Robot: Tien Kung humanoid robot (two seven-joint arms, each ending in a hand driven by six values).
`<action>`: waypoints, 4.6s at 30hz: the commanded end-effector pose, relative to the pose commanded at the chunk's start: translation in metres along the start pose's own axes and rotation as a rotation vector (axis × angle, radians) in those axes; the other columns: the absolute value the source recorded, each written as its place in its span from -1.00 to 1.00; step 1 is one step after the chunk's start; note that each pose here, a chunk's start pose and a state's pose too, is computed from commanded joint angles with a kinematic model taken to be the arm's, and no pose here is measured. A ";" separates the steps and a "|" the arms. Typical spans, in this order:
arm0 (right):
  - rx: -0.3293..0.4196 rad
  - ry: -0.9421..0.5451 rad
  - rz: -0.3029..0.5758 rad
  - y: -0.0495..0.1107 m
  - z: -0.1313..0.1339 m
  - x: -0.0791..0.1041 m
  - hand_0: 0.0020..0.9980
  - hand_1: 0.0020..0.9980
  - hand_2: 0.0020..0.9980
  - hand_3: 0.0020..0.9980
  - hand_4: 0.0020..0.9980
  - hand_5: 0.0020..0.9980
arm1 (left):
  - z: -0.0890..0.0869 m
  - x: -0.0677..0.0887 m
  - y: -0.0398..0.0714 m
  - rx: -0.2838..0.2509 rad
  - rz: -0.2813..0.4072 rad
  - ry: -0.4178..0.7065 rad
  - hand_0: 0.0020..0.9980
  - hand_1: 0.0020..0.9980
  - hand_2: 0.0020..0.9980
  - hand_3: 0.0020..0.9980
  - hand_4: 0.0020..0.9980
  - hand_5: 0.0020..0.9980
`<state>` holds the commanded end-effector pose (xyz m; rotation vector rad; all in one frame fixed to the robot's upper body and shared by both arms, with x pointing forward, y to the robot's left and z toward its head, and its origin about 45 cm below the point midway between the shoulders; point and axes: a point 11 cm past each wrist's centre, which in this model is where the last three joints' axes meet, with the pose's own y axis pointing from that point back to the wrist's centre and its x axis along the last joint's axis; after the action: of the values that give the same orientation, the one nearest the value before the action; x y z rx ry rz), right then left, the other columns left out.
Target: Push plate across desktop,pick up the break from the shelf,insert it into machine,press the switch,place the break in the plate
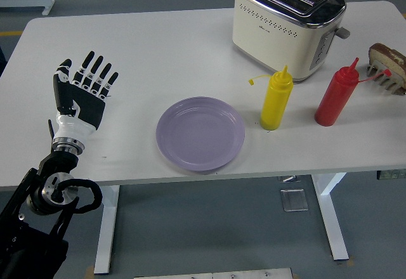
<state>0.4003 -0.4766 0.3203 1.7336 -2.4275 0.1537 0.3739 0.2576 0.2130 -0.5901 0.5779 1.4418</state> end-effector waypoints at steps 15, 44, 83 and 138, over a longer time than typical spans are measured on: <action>-0.046 0.688 -0.165 -0.001 0.002 -0.040 0.58 0.53 0.61 0.63 0.37 -0.27 | 0.022 0.000 0.006 -0.056 -0.002 -0.004 0.73 0.76 0.77 0.58 0.09 1.00; -0.099 1.123 -0.241 -0.007 0.016 -0.069 0.58 0.55 0.62 0.66 0.49 -0.14 | 0.020 0.000 0.005 -0.049 0.000 -0.007 0.72 0.76 0.76 0.57 0.09 1.00; -0.114 1.316 -0.106 -0.038 0.020 -0.077 -0.27 -0.11 -0.05 0.00 -0.40 -0.75 | 0.015 -0.005 0.003 -0.037 -0.012 -0.001 0.72 0.76 0.76 0.57 0.09 1.00; 0.262 0.978 -0.123 -0.051 -0.185 -0.245 -0.32 -0.23 -0.15 -0.11 -0.64 -0.86 | 0.031 0.016 0.010 -0.083 0.046 -0.012 0.71 0.75 0.76 0.57 0.08 1.00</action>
<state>0.5391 -0.2331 0.4569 1.3766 -1.6130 1.0554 0.3653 0.2913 0.2246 -0.6368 0.5271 1.5170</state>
